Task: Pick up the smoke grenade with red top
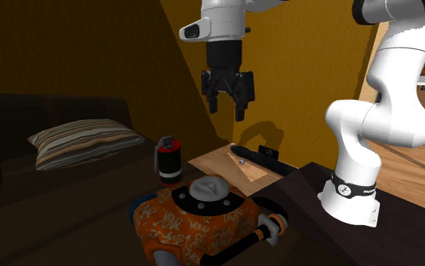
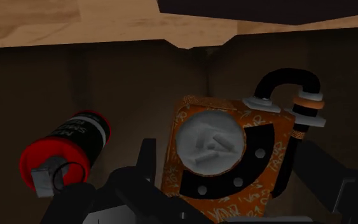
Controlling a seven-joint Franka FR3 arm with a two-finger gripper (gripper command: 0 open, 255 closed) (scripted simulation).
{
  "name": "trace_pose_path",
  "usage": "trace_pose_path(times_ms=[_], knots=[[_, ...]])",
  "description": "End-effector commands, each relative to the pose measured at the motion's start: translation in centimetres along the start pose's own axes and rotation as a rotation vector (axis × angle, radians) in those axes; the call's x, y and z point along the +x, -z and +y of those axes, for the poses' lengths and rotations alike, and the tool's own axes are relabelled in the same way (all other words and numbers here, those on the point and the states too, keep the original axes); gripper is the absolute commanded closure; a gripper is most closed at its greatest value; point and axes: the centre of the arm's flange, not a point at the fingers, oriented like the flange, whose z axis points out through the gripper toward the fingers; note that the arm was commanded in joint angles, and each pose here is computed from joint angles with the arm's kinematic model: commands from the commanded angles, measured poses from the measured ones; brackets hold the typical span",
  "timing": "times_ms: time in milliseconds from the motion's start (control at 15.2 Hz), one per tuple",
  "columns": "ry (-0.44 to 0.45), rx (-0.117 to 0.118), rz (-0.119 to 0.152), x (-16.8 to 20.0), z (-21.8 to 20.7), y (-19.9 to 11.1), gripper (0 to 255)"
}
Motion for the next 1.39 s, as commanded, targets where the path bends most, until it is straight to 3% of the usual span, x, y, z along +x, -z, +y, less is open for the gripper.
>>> trace_pose_path(times_ms=[0, 924, 1320], knots=[[0.010, -0.001, -0.003, 1.7, 2.0, -0.7, 0], [0.070, 0.002, -0.030, 13.3, 15.8, -5.8, 0], [0.073, 0.002, -0.031, 13.9, 16.4, -8.7, 0]])
